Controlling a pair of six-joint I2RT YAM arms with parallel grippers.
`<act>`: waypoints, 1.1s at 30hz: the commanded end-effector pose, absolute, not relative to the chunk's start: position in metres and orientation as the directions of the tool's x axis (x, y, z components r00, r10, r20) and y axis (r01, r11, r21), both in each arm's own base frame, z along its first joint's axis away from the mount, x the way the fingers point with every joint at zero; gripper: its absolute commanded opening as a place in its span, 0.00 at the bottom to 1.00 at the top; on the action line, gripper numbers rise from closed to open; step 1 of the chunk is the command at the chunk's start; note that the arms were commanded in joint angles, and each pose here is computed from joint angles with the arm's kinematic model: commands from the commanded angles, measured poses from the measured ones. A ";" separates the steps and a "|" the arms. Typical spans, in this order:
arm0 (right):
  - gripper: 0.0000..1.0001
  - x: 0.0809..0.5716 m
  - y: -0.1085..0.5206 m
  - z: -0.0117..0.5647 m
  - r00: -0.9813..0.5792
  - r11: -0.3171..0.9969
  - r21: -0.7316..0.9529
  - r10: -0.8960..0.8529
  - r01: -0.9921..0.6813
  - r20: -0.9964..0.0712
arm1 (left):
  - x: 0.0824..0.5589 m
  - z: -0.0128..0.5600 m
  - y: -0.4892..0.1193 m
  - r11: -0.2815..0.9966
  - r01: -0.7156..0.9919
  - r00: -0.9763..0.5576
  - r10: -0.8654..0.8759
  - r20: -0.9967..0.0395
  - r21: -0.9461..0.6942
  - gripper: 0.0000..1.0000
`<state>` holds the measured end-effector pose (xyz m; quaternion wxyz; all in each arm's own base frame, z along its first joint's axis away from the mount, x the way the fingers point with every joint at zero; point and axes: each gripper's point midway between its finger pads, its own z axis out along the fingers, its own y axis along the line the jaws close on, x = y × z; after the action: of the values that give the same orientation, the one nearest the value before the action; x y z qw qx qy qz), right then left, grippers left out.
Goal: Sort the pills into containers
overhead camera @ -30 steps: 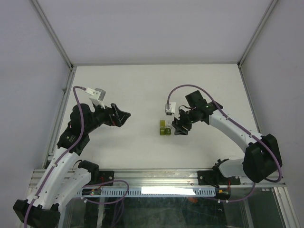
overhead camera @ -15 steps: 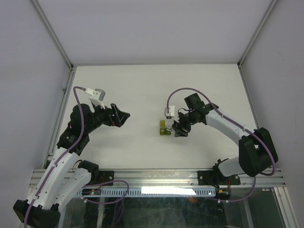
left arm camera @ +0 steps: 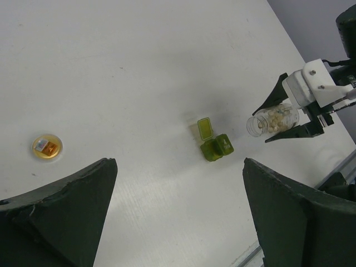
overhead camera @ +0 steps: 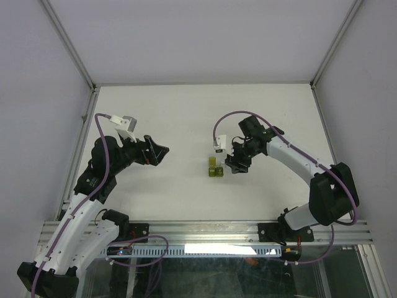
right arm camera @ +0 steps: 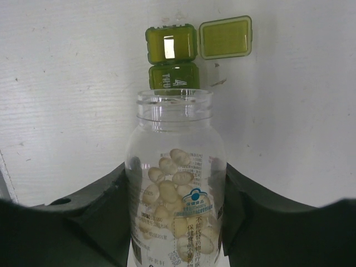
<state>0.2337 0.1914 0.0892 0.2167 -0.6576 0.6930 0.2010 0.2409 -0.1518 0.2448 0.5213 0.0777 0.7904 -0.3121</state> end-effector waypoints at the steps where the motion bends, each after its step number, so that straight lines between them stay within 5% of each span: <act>1: 0.00 0.248 0.194 0.111 -0.001 0.046 -0.067 -0.836 -0.997 -0.549 | 0.244 0.261 -0.150 0.795 0.469 -0.387 -0.207 -0.898 -0.385 0.99; 33: 0.00 0.233 0.208 0.060 -0.002 -0.012 0.027 -0.884 -1.000 -0.467 | 0.243 0.262 -0.150 0.793 0.473 -0.385 -0.206 -0.900 -0.384 0.99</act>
<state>0.2255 0.2006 0.0604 0.1456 -0.6840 0.6897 0.1879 0.2408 -0.1517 0.2448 0.5214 0.0779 0.7904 -0.3120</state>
